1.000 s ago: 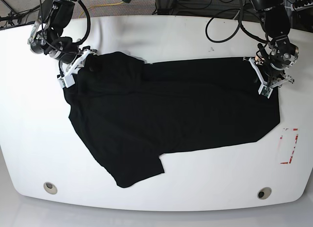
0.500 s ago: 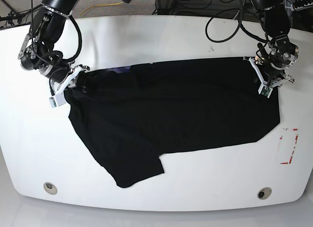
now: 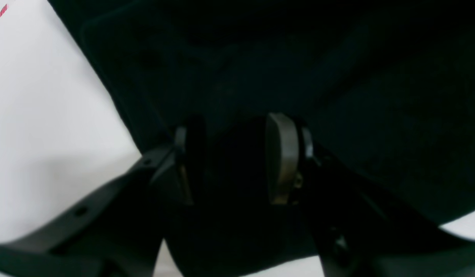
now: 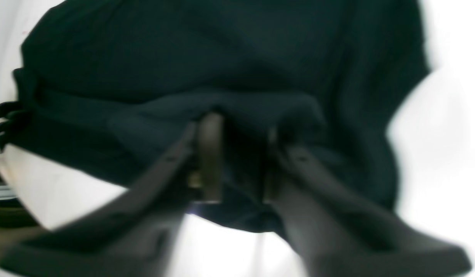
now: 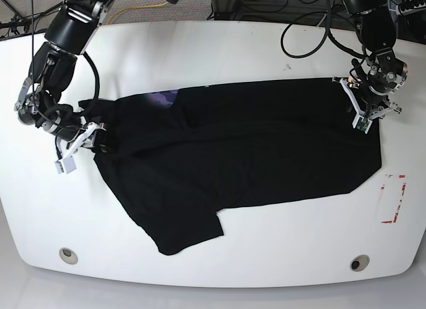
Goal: Fold the T-shirt properly
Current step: 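Drag the shirt edge back with both grippers to straighten it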
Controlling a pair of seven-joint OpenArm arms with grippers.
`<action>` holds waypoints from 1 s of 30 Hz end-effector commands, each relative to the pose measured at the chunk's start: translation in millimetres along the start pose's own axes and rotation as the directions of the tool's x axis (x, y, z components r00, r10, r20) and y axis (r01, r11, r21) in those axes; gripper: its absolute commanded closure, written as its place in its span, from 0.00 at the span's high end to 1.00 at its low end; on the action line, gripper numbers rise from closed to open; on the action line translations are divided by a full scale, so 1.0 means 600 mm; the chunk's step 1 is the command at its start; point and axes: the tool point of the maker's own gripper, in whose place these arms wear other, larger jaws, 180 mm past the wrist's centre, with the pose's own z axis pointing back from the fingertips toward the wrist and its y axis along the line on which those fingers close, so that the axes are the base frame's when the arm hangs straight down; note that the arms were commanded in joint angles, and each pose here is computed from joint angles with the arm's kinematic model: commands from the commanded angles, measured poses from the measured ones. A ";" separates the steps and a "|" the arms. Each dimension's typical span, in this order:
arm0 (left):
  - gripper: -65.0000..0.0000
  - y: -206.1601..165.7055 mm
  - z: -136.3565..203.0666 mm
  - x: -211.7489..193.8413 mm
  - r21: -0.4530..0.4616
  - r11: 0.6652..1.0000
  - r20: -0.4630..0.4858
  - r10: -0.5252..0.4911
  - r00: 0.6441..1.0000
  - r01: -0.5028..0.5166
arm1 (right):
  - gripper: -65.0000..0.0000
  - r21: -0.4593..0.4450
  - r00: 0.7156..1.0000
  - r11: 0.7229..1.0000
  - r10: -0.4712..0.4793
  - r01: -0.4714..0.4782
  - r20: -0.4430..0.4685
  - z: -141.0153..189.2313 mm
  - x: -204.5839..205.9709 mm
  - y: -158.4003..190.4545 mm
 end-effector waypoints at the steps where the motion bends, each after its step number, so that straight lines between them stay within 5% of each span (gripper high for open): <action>1: 0.36 0.011 0.005 -0.027 0.021 0.999 -0.085 -0.034 0.996 0.036 | 0.50 -0.071 0.999 0.996 0.046 -0.045 0.014 0.028 0.028 -0.032; 7: 0.36 0.014 0.008 -0.014 0.030 0.999 -0.065 -0.036 0.997 0.038 | 0.74 -0.153 0.996 0.985 0.070 -0.077 -0.051 0.062 0.002 -0.071; 17: 0.38 0.053 0.062 0.048 0.114 0.991 0.094 0.058 0.994 -0.069 | 0.75 -0.240 0.991 0.963 0.104 -0.121 -0.082 0.085 -0.062 -0.088; 23: 0.60 0.116 0.095 0.035 0.209 0.964 0.101 0.147 0.984 -0.166 | 0.75 -0.287 0.972 0.935 0.161 -0.206 -0.171 0.061 -0.099 -0.097; 30: 0.68 0.131 0.105 -0.003 0.241 0.949 0.071 0.191 0.979 -0.203 | 0.74 -0.259 0.969 0.948 0.131 -0.184 -0.208 0.024 -0.141 -0.097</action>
